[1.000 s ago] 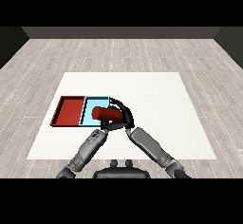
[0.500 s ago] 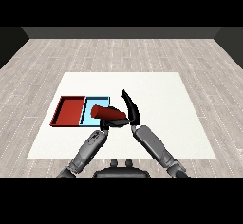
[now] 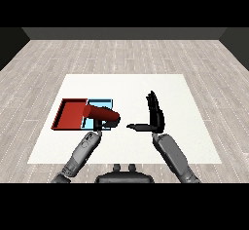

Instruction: Pick the red can and put it in the red box

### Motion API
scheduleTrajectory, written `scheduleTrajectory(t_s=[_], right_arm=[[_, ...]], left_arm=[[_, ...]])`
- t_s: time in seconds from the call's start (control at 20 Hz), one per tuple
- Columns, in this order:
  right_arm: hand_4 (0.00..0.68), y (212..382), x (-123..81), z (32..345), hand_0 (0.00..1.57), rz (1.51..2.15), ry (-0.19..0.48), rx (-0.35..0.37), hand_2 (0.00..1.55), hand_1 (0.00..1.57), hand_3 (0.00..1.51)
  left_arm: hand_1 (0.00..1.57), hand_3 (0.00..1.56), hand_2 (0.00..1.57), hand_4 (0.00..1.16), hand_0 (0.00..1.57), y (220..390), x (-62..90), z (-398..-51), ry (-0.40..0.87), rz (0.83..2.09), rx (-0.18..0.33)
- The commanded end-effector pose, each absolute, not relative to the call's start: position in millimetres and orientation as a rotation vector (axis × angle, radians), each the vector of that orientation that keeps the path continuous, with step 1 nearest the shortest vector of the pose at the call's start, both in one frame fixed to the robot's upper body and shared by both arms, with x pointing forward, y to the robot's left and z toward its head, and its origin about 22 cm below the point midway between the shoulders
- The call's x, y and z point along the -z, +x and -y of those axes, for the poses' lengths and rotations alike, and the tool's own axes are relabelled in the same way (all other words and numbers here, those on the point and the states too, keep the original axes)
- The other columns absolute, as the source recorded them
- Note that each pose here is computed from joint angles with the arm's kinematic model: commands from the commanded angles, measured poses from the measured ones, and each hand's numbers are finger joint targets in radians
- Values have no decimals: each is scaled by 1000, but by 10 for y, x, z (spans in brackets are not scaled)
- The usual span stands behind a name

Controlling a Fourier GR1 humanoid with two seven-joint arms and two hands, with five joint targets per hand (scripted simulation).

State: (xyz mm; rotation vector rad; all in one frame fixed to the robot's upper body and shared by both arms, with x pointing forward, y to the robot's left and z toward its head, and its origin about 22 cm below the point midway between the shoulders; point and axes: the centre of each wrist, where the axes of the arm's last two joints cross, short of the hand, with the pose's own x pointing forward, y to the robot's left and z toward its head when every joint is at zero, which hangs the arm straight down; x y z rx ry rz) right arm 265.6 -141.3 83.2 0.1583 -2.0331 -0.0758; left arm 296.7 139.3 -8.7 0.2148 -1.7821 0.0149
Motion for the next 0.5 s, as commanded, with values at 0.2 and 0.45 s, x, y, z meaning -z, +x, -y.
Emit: scheduleTrajectory(t_s=[0.2, 0.45], right_arm=[[0, 2226, -417, 2150, 0, 1971, -52, 136, 0, 0, 0], [0, 2303, -421, 2547, 0, 1946, -100, 129, 0, 0, 0]], left_arm=[[1571, 1473, 1571, 1112, 1571, 3060, -34, -2182, 481, 1758, 53], [1571, 1462, 1555, 1091, 1571, 3358, -170, -2879, 636, 1661, 38]])
